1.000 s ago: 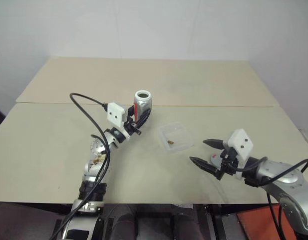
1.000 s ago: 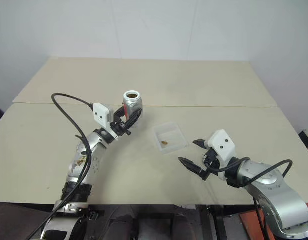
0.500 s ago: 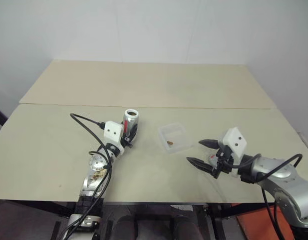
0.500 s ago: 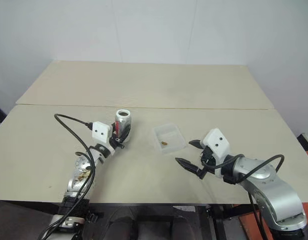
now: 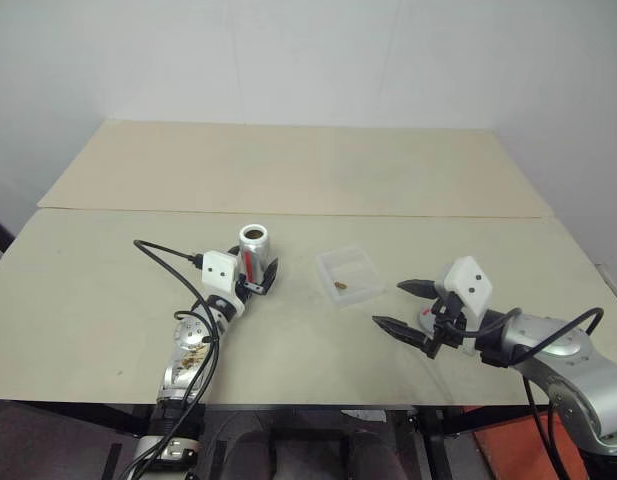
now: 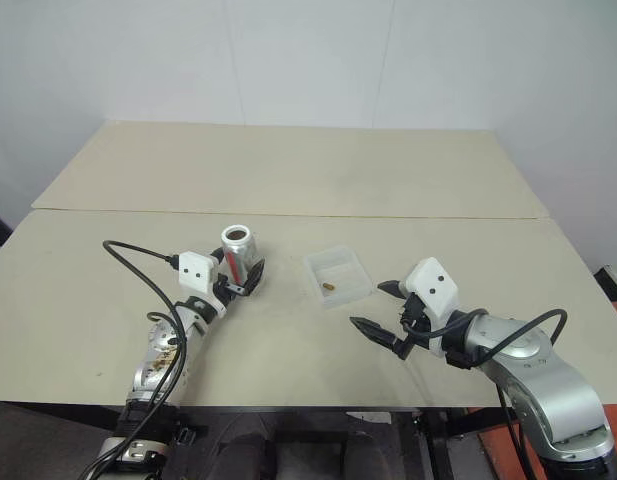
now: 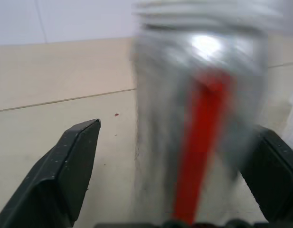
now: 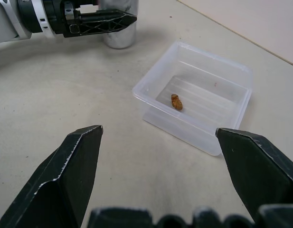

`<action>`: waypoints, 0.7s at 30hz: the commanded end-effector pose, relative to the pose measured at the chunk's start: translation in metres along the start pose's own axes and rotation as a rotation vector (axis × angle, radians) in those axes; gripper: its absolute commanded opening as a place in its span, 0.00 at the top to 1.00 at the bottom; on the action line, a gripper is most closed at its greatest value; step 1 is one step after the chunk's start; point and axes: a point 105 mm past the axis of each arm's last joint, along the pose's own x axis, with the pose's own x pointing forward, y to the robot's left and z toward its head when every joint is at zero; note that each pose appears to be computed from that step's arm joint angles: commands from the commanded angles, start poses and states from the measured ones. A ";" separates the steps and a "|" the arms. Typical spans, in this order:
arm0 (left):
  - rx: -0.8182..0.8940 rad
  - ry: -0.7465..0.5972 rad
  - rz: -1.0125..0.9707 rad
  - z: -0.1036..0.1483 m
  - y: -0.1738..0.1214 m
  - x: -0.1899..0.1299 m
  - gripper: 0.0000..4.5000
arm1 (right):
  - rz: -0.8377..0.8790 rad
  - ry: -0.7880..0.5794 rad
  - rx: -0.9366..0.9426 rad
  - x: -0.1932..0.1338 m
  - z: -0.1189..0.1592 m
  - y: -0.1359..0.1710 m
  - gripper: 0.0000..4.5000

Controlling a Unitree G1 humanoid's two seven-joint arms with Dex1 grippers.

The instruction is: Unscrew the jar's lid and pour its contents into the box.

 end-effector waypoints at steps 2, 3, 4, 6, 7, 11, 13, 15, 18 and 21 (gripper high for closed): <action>0.014 -0.084 -0.042 0.024 -0.005 -0.008 0.01 | 0.001 -0.026 -0.033 -0.001 0.009 -0.001 0.00; 0.019 -0.084 -0.051 0.025 -0.006 -0.011 0.01 | 0.004 -0.025 -0.032 0.000 0.008 0.000 0.00; 0.022 -0.082 -0.054 0.026 -0.007 -0.015 0.01 | 0.007 -0.024 -0.031 0.000 0.008 0.000 0.00; 0.028 -0.076 -0.055 0.027 -0.008 -0.024 0.01 | 0.013 -0.023 -0.029 0.001 0.008 0.000 0.00; 0.034 -0.073 -0.047 0.028 -0.008 -0.027 0.01 | 0.016 -0.021 -0.030 0.001 0.007 0.000 0.00; 0.037 -0.043 -0.034 0.031 -0.005 -0.050 0.01 | 0.011 -0.014 -0.029 0.003 0.006 -0.002 0.00; 0.083 -0.021 -0.060 0.036 0.000 -0.070 0.01 | 0.011 -0.004 -0.034 0.000 0.005 -0.006 0.00; 0.109 -0.011 -0.068 0.044 0.008 -0.084 0.01 | 0.010 0.012 -0.050 -0.007 0.004 -0.010 0.00; 0.108 -0.012 -0.192 0.064 0.014 -0.104 0.01 | 0.015 0.044 -0.110 -0.032 -0.001 -0.022 0.00; 0.092 0.014 -0.372 0.078 0.014 -0.122 0.01 | 0.031 0.073 -0.165 -0.059 -0.004 -0.031 0.00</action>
